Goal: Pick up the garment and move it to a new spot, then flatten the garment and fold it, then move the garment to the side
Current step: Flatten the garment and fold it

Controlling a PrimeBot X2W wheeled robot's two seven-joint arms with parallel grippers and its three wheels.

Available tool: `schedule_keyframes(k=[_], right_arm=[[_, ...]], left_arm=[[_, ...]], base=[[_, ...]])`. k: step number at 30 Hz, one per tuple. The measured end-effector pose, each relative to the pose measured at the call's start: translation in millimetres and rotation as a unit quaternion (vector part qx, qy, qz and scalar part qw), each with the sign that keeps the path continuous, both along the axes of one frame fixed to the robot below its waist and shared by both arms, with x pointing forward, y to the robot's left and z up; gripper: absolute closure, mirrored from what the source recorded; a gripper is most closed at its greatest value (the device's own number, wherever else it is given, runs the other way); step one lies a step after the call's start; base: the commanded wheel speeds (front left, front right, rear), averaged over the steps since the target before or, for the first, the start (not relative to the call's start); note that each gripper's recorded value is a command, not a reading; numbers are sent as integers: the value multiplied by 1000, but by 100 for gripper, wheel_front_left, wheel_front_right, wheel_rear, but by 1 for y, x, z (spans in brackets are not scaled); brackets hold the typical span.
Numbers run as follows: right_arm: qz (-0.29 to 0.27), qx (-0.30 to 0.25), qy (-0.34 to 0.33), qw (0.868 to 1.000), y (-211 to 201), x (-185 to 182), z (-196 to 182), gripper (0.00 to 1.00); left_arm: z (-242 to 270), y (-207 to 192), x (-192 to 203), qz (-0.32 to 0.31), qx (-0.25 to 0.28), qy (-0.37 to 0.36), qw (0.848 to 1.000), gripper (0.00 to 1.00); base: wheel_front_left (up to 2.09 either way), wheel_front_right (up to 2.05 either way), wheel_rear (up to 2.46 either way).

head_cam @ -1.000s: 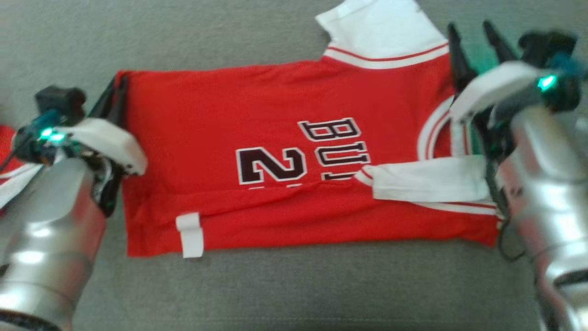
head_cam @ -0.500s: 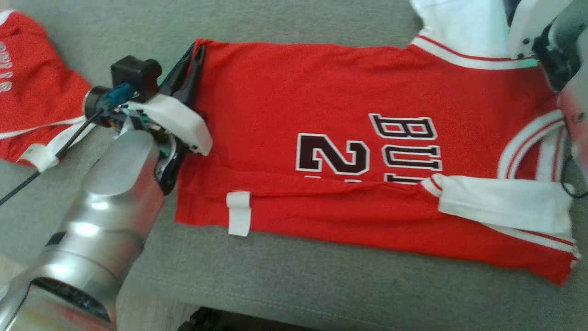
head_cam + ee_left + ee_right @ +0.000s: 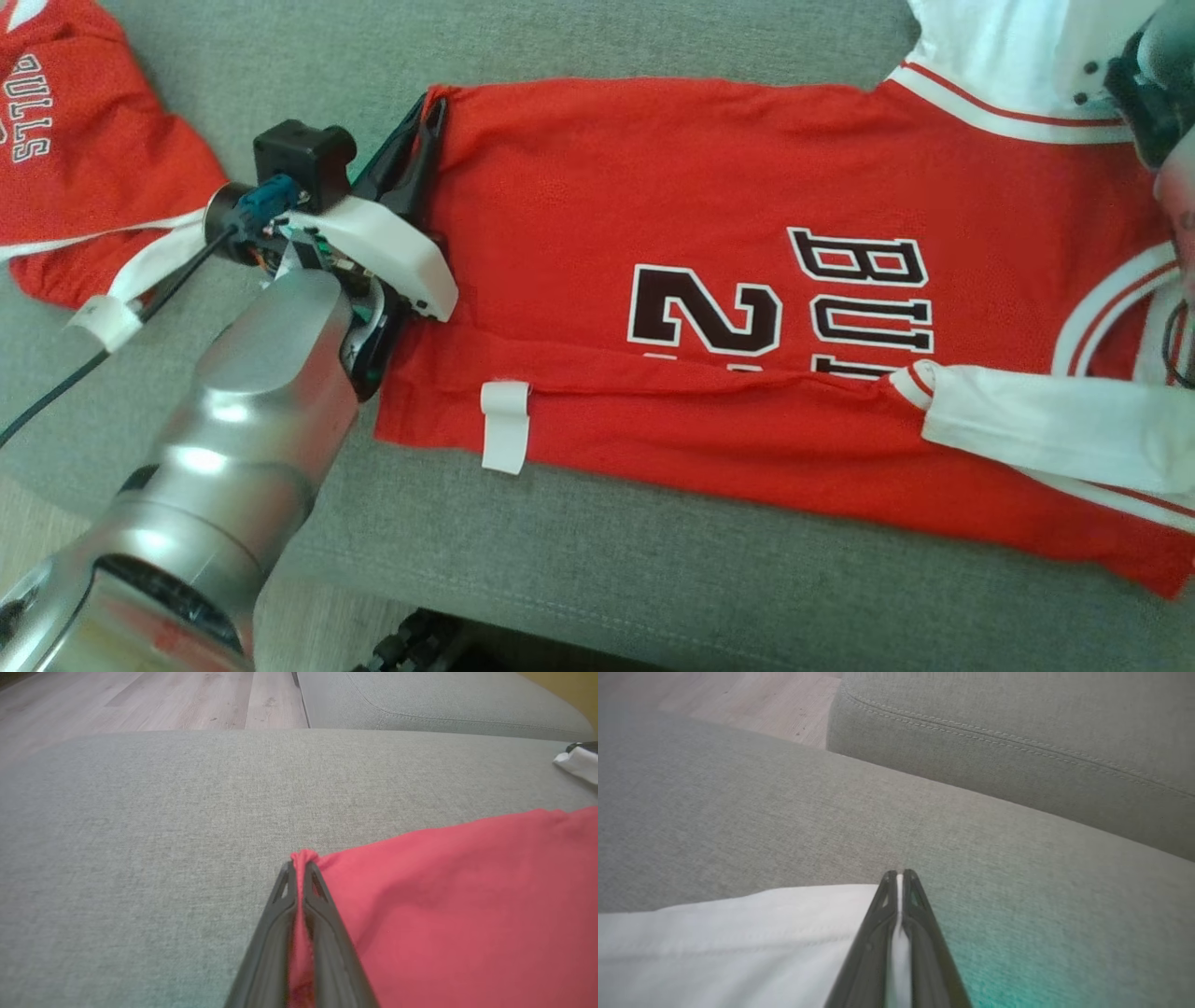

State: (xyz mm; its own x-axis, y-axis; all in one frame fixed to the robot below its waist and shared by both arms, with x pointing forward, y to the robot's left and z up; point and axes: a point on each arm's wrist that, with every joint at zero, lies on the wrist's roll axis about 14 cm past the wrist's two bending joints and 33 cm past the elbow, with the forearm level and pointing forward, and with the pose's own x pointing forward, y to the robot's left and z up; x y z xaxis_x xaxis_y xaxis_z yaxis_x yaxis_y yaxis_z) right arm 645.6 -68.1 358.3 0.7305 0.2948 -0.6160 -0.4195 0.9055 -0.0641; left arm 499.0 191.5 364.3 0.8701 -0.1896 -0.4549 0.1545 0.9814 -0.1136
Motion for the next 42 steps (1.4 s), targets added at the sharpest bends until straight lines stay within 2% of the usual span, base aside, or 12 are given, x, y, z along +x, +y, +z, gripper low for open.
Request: schedule_keyframes(k=[7, 8, 10, 14, 18, 20, 28, 37, 39, 40, 41, 42], right_arm=[[-11, 28, -106, 994, -15, 15, 33, 100], [-11, 45, -159, 986, -16, 22, 53, 100], [-17, 62, -198, 978, -18, 29, 75, 100], [-30, 85, -243, 966, -23, 33, 111, 100], [-41, 122, -276, 953, -22, 23, 140, 100], [-42, 145, -282, 948, -18, 9, 143, 100], [-107, 206, -202, 952, -52, -104, 77, 100], [-176, 259, -158, 936, -73, -186, 56, 100], [-181, 265, -153, 935, -71, -191, 55, 100], [-183, 269, -148, 934, -70, -195, 52, 100], [-184, 272, -144, 934, -68, -198, 51, 79], [-184, 274, -143, 933, -68, -200, 51, 0]], left_arm=[[13, 1, 12, 7, -9, -21, 1000, 100], [32, 4, 26, 16, -15, -54, 998, 100], [53, 4, 39, 16, -16, -89, 996, 100], [85, 5, 54, 23, -16, -144, 989, 100], [81, 8, 43, 33, -11, -144, 989, 100], [68, 9, 30, 41, -14, -130, 991, 100], [43, 14, -18, 74, -23, -103, 992, 100], [26, 9, -64, 95, -32, -79, 992, 100], [26, 8, -65, 94, -34, -80, 992, 62], [27, 7, -65, 96, -35, -82, 991, 34], [29, 7, -64, 99, -37, -86, 991, 0], [32, 7, -64, 101, -36, -90, 990, 0]], base=[[0, 0, 0], [0, 0, 0], [0, 0, 0], [0, 0, 0], [0, 0, 0], [0, 0, 0], [0, 0, 0], [0, 0, 0], [0, 0, 0], [0, 0, 0], [0, 0, 0], [0, 0, 0]])
